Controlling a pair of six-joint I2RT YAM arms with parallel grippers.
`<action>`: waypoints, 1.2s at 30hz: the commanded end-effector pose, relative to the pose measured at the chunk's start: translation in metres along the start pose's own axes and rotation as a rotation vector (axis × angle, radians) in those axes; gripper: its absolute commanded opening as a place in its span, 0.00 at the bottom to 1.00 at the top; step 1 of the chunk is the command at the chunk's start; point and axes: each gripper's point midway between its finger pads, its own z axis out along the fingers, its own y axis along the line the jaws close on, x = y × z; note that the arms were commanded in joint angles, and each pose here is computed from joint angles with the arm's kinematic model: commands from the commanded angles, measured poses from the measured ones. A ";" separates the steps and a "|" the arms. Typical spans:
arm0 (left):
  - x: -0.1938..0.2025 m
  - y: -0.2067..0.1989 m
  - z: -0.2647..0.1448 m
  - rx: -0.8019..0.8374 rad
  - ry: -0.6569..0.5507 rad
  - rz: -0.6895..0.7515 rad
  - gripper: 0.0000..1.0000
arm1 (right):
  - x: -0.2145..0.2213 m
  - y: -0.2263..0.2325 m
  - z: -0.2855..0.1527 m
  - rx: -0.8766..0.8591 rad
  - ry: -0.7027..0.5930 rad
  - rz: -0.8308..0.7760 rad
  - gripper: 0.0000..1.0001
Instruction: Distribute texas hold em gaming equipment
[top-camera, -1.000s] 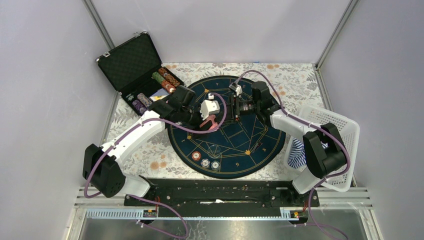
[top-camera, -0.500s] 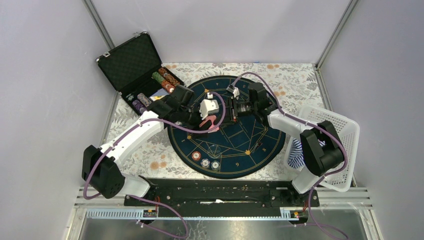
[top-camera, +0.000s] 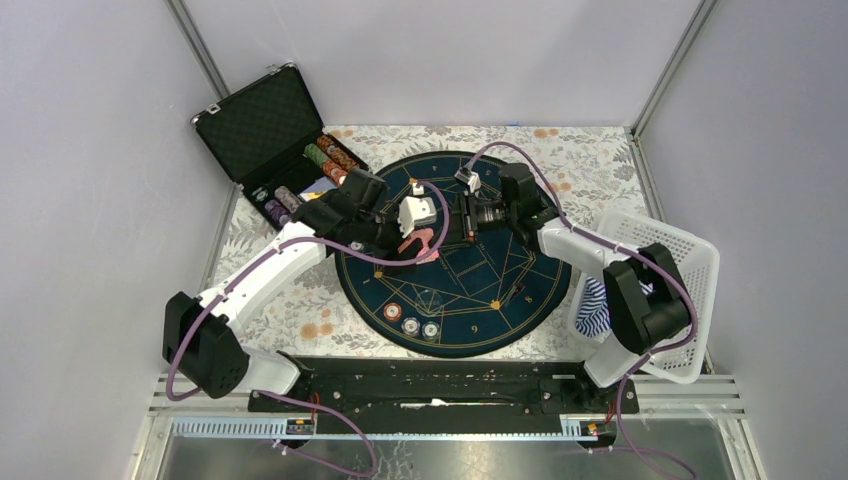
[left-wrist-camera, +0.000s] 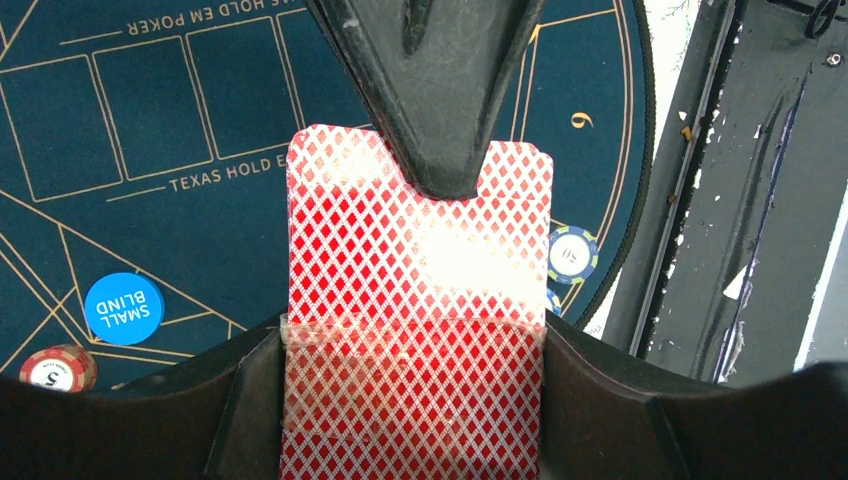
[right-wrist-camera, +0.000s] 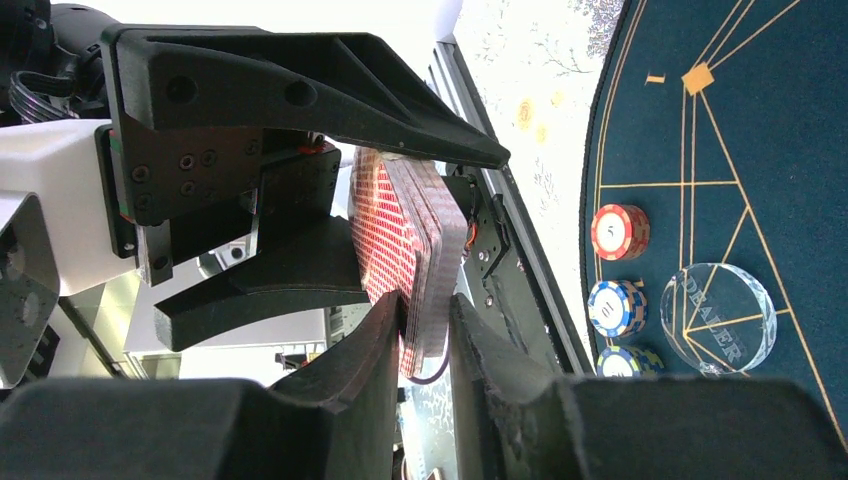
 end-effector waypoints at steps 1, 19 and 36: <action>-0.031 0.002 -0.020 -0.033 -0.120 0.059 0.00 | -0.006 0.012 -0.011 -0.010 -0.019 -0.047 0.22; -0.036 0.003 -0.014 -0.005 -0.134 0.056 0.00 | -0.002 0.028 0.015 -0.090 0.033 -0.005 0.65; -0.024 0.012 -0.008 -0.063 -0.034 0.058 0.56 | 0.000 0.023 0.019 -0.081 0.037 0.003 0.00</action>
